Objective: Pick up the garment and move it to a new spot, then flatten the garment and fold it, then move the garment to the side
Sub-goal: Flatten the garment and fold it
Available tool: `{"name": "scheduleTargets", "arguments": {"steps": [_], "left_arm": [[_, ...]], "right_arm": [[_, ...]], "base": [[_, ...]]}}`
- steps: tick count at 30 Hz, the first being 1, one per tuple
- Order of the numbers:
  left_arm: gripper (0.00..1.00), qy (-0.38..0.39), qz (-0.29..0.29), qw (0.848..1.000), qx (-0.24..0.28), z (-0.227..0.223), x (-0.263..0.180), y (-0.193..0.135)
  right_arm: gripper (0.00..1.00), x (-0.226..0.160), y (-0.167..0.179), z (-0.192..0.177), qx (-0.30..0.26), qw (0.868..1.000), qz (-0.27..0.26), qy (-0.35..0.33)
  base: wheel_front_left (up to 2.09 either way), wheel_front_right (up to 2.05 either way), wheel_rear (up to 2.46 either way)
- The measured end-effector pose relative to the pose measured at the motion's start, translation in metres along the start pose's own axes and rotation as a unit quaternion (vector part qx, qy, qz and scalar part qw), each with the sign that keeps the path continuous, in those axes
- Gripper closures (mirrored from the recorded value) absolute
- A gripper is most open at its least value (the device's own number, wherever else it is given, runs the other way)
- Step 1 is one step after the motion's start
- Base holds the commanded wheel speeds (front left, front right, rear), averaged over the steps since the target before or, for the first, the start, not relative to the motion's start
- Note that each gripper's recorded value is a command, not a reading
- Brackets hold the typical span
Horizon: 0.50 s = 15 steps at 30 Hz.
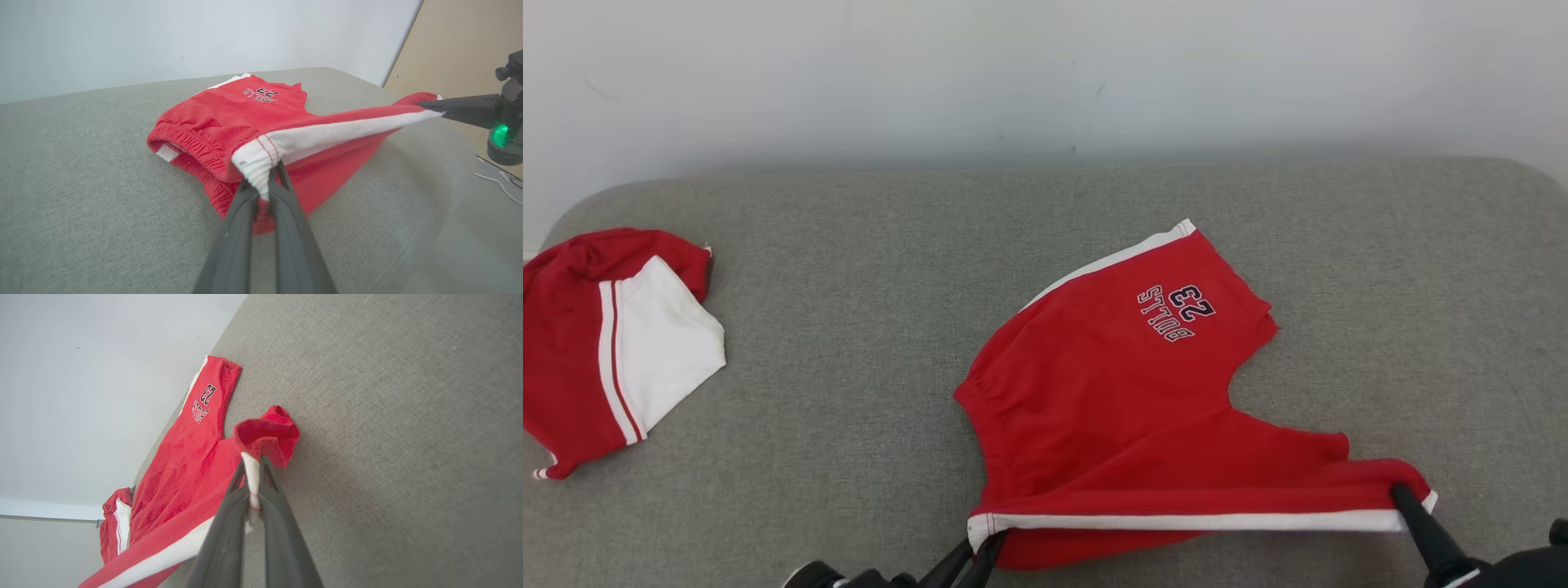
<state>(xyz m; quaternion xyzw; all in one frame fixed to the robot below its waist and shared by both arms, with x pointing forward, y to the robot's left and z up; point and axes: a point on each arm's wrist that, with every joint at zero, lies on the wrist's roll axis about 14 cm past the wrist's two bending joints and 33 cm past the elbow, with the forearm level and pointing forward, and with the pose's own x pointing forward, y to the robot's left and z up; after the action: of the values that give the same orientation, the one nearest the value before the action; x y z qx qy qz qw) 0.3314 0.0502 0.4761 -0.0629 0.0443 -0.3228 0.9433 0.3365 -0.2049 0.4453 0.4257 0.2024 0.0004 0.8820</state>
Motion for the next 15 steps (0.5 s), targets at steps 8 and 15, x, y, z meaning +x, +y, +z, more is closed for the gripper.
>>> {"name": "scheduleTargets", "arguments": {"steps": [8,15], "left_arm": [[1.00,-0.045,0.003,0.999,0.023,0.031,0.021,0.012],[1.00,-0.057,0.020,0.998,0.030,0.043,0.043,0.034]], "right_arm": [[1.00,0.052,0.035,0.035,-0.006,0.999,0.037,0.002],[1.00,0.110,0.070,0.048,-0.044,0.997,0.047,0.036]], "base": [[0.00,0.00,0.00],[0.00,0.00,0.00]]}}
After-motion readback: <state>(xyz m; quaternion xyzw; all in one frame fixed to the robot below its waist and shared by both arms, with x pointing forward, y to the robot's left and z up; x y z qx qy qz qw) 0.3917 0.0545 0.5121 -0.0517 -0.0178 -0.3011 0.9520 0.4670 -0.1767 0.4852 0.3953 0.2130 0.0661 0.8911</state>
